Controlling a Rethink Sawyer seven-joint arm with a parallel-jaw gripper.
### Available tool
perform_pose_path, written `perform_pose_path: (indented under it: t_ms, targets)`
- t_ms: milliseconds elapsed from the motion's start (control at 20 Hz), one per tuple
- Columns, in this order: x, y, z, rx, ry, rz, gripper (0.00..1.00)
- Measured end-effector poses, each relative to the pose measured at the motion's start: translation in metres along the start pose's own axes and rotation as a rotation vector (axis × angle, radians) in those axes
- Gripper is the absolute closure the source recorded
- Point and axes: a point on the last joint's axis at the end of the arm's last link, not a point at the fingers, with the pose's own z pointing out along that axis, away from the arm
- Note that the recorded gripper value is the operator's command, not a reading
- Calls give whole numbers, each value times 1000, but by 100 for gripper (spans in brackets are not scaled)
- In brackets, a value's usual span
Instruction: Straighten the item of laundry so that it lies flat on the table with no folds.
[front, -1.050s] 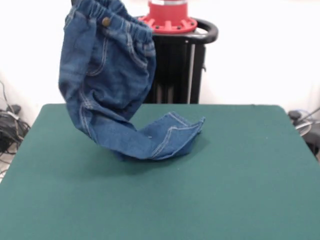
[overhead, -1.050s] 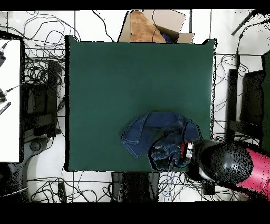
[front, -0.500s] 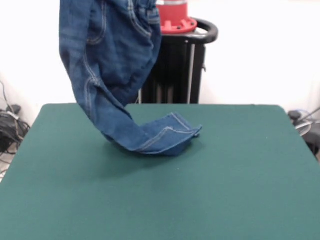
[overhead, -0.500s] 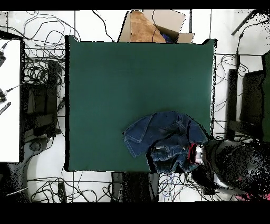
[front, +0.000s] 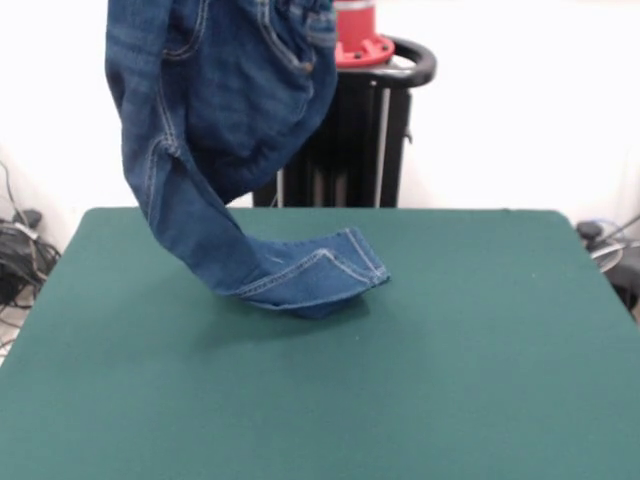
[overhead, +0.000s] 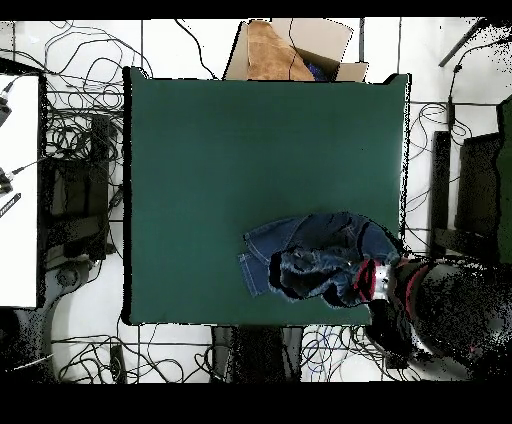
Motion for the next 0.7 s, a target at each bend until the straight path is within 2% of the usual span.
perform_pose_path:
  t_ms: [200,350,700]
  targets:
    - [-18,4,14,17,-118,-8,100]
    - [-25,11,15,29,-153,-22,100]
    - [-33,44,-3,15,-107,-80,100]
